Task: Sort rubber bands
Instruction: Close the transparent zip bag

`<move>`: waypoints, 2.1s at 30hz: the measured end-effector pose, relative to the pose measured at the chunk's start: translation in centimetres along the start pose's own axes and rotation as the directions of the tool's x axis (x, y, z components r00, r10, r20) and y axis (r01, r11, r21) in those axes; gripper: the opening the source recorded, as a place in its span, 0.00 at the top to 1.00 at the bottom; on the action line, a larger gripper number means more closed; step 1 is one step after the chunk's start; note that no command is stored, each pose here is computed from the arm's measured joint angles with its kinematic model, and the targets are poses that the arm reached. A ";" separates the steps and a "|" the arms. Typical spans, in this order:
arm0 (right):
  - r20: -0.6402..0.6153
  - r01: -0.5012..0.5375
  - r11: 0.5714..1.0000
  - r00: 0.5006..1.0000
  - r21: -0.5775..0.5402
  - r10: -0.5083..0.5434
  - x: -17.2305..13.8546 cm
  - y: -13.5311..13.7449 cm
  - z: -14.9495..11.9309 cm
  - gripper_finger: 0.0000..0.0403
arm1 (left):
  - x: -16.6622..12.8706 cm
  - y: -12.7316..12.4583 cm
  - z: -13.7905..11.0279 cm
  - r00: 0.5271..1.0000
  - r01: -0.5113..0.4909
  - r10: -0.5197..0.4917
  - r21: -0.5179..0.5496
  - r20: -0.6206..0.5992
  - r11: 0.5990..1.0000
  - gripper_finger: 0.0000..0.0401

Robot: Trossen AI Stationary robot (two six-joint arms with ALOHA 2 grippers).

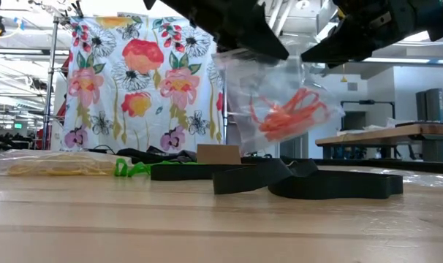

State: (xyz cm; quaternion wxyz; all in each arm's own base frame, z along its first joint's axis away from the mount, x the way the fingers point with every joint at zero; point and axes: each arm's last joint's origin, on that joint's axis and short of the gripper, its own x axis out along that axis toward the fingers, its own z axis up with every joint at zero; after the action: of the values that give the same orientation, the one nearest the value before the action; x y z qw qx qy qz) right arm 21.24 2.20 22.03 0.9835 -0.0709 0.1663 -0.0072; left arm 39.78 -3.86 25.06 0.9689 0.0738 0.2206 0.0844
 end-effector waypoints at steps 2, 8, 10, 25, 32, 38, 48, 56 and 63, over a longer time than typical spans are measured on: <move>0.000 0.000 1.000 1.000 0.001 0.000 0.0 0.0 0.0 1.00 | -0.3 -0.2 -0.1 1.000 0.008 -0.007 0.020 -0.026 1.000 0.51; 0.000 0.003 1.000 1.000 0.003 -0.003 0.0 -0.1 0.0 1.00 | -0.5 -0.6 -0.1 0.999 0.019 -0.017 0.068 -0.030 0.998 0.53; 0.000 0.003 1.000 1.000 0.014 -0.003 0.0 -0.1 0.0 1.00 | -0.5 -0.5 -0.2 0.999 -0.005 0.009 0.084 -0.038 0.996 0.58; 0.002 0.035 0.993 0.999 0.112 -0.035 0.1 -0.7 0.0 0.78 | -0.8 -0.8 -0.1 0.989 -0.137 0.143 0.118 -0.043 0.984 1.00; -0.104 0.045 0.991 0.994 0.127 -0.032 -0.7 -0.9 0.3 0.48 | -1.6 -0.3 -0.6 0.958 -0.222 0.248 0.176 -0.141 0.959 1.00; -0.189 0.096 0.981 0.980 0.166 -0.064 -1.8 -1.0 0.1 0.40 | -6.9 -0.2 1.6 0.945 -0.181 0.216 0.156 -0.246 0.971 1.00; -0.220 0.101 0.982 0.973 0.162 -0.064 -1.4 -1.0 -0.2 0.43 | -15.1 -4.3 -1.1 0.905 -0.012 -0.008 -0.045 -0.426 0.999 1.00; -0.224 0.139 0.980 0.969 0.145 -0.104 -1.2 -1.9 -0.3 0.43 | -16.9 -8.8 -7.4 0.835 0.000 -0.110 -0.200 -0.539 0.980 1.00; -0.193 0.201 0.972 0.965 0.118 -0.176 -1.2 -3.6 0.1 0.43 | -17.9 -9.5 -8.3 0.825 -0.039 -0.100 -0.234 -0.556 0.971 1.00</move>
State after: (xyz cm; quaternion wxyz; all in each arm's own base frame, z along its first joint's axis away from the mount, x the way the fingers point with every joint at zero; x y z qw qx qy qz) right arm 20.20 -1.29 22.98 0.9616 -0.0179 0.2469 -0.1186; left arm 21.50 -15.77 23.37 0.8635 -0.0732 0.4862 0.1123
